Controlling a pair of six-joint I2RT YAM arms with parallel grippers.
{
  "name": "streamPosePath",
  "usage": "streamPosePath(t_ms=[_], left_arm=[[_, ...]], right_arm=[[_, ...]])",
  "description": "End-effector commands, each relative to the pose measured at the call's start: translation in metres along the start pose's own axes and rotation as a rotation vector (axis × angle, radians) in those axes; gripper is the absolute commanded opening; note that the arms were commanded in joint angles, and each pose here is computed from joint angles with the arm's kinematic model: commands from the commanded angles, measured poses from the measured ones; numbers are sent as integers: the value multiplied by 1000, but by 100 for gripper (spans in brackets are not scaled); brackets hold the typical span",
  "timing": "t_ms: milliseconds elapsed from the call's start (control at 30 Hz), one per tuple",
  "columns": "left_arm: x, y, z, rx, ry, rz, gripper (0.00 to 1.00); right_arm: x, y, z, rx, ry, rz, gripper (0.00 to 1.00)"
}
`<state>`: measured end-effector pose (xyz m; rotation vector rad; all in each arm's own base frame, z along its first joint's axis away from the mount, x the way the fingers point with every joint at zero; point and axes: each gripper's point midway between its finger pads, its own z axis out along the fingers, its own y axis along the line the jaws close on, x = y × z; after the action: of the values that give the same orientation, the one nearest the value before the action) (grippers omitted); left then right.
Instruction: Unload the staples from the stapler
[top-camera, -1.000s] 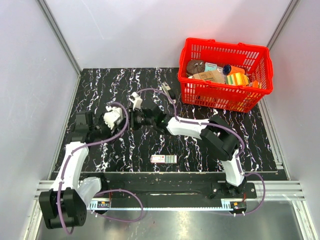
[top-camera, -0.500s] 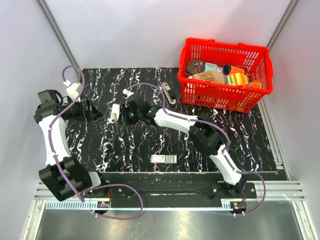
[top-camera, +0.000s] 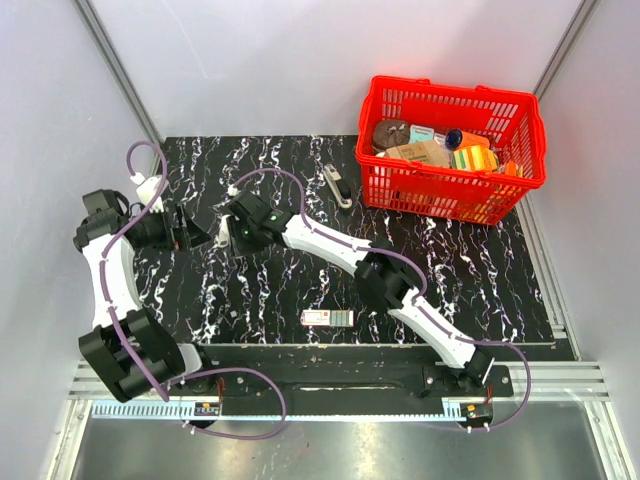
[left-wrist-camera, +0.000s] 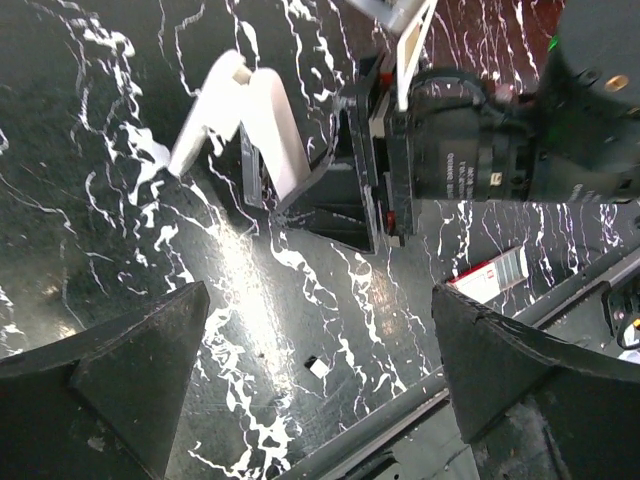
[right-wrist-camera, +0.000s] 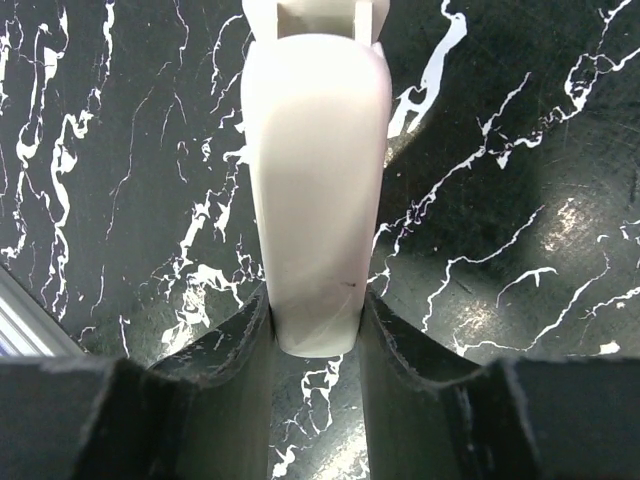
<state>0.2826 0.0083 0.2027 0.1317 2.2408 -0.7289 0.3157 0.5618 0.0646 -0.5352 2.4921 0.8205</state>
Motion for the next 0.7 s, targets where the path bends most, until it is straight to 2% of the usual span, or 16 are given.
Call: streamPosePath(t_ms=[0,67,167,333,433,567,667], left_arm=[[6,7,6,-9,-14,8,99],[9,9,7,-15,-13,9,99],[11,9,8,-18,-11,16,99],[13,14,9,-39,-11,25,99],[16,19,10,-58,-5,31,99],[19,25,11,-80,4,34,99],[21,28,12,-94,1,30,99]], right_arm=[[0,4,-6,33,25,11,31],[-2,7,-7,25,24,13,52],[0,9,-6,15,33,20,67],[-3,15,-11,-10,30,20,73],[-17,15,-27,8,-8,0,72],[-48,-16,-57,84,-74,0,66],[-73,-60,-81,178,-122,29,65]])
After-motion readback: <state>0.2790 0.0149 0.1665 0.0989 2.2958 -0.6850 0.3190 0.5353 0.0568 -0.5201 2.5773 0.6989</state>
